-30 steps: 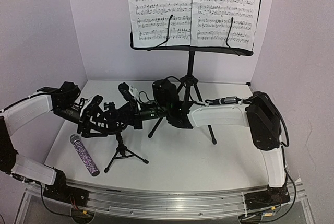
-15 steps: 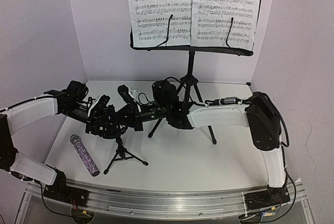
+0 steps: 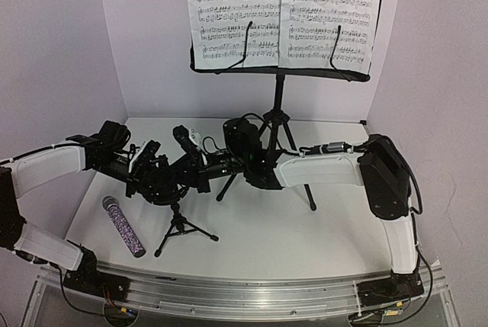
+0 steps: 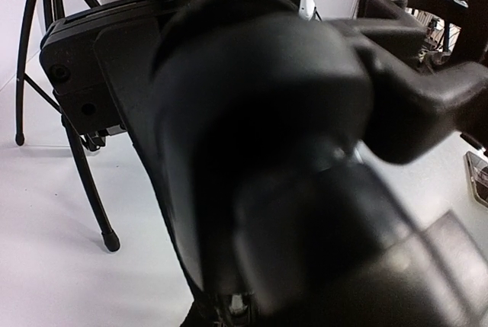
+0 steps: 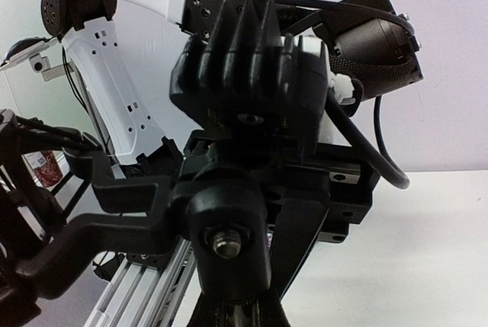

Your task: Set up the instrument practice props

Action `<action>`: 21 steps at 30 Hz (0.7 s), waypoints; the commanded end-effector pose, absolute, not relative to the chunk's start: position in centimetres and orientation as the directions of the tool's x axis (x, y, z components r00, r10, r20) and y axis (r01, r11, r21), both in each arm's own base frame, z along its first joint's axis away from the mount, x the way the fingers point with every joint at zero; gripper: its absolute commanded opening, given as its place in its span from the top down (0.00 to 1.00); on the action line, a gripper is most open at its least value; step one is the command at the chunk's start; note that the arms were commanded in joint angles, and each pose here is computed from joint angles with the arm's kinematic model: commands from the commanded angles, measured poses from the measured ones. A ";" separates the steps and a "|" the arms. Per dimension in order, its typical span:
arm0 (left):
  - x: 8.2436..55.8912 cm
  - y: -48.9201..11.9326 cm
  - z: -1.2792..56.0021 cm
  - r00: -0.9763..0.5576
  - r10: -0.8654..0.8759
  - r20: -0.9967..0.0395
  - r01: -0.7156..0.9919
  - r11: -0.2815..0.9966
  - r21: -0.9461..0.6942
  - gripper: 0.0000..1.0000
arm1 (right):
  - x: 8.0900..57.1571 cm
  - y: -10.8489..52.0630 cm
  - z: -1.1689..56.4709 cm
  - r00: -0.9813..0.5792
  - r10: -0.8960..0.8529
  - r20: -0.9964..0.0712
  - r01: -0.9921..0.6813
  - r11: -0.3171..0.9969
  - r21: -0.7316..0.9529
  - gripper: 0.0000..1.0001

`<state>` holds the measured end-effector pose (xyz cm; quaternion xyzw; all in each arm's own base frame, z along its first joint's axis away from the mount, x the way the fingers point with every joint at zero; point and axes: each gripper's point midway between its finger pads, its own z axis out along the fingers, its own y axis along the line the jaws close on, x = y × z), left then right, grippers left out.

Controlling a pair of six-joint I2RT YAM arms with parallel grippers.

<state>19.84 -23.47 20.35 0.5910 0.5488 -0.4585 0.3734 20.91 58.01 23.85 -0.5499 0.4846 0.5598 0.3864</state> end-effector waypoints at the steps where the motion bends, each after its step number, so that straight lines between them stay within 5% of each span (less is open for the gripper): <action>1: 19.3 -23.8 19.6 -0.051 0.323 -0.945 0.990 -0.110 -0.092 1.00 | 20.3 58.3 25.2 -0.161 -0.093 -0.982 -0.963 -0.205 0.178 0.99; 2: 19.6 -23.8 19.6 -0.055 0.327 -0.943 0.992 -0.089 -0.089 1.00 | 20.6 58.3 25.2 -0.168 -0.092 -0.982 -0.966 -0.183 0.182 0.95; 6: 21.5 -23.3 19.9 -0.075 0.351 -0.933 0.996 0.077 -0.051 1.00 | 21.2 57.6 24.9 -0.144 -0.092 -0.985 -0.989 -0.006 0.145 0.38; 7: 21.8 -23.1 19.9 -0.086 0.357 -0.930 0.992 0.122 -0.044 1.00 | 21.5 57.2 24.6 -0.134 -0.099 -0.986 -0.990 0.058 0.128 0.31; 11: 22.4 -22.2 19.9 -0.136 0.362 -0.922 0.971 0.235 -0.050 1.00 | 21.2 54.9 23.6 -0.141 -0.123 -0.982 -0.966 0.232 0.109 0.20; 16: 23.1 -21.5 20.0 -0.173 0.337 -0.926 0.939 0.340 -0.052 1.00 | 21.5 51.9 22.2 -0.209 -0.115 -0.971 -0.907 0.394 0.148 0.19; 21: 24.7 -20.6 20.5 -0.257 0.284 -0.924 0.875 0.474 -0.097 1.00 | 19.4 51.7 20.9 0.012 -0.205 -0.979 -0.832 0.541 -0.124 0.24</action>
